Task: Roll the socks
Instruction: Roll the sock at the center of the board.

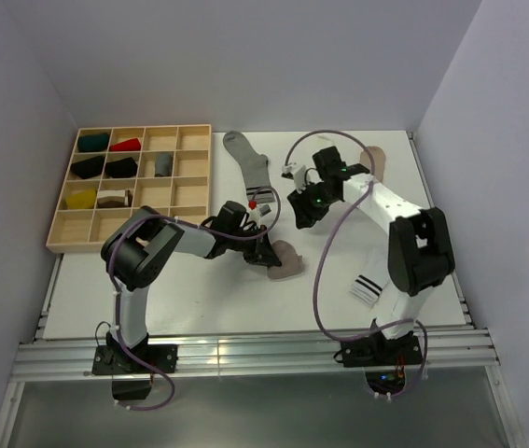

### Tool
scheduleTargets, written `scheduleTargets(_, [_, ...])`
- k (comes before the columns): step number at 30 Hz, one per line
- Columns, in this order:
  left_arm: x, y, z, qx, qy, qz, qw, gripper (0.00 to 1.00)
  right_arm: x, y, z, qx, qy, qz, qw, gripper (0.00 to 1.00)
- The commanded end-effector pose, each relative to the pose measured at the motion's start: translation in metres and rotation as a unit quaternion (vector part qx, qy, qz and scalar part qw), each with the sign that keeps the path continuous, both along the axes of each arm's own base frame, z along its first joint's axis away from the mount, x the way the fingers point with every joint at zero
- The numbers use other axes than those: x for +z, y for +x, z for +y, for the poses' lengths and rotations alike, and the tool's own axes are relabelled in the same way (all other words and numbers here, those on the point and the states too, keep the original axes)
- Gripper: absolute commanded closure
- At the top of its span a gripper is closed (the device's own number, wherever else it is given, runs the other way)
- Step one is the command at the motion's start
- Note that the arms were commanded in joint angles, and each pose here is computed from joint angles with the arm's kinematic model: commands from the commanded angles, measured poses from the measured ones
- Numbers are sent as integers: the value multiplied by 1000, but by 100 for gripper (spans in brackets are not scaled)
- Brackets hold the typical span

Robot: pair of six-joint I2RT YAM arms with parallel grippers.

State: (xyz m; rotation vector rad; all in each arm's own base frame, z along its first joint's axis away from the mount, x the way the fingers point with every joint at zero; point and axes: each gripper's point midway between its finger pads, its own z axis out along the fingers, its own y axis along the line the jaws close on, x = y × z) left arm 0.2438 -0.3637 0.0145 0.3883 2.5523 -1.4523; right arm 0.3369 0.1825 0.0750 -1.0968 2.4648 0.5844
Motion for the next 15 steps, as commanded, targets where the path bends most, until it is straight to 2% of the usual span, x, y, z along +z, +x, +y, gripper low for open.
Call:
scheduleTargets(1, [-108,-54,82,20,218,102,970,100,44,7,-6,16,31,-92,995,53])
scheduleTargets(4, [-110,-55,83,19,220,106,970,100,57,-15,-8,55,45,-131,989,51])
scheduleTargets(9, [-111,-55,85,18,225,111,968,100,34,-56,-14,138,15,-168,976,47])
scheduleTargets(11, [-111,-56,85,18,223,113,968,100,30,-68,-16,152,12,-197,968,40])
scheduleTargets(15, [-112,-57,86,15,223,117,968,100,25,-90,-3,202,4,-232,952,34])
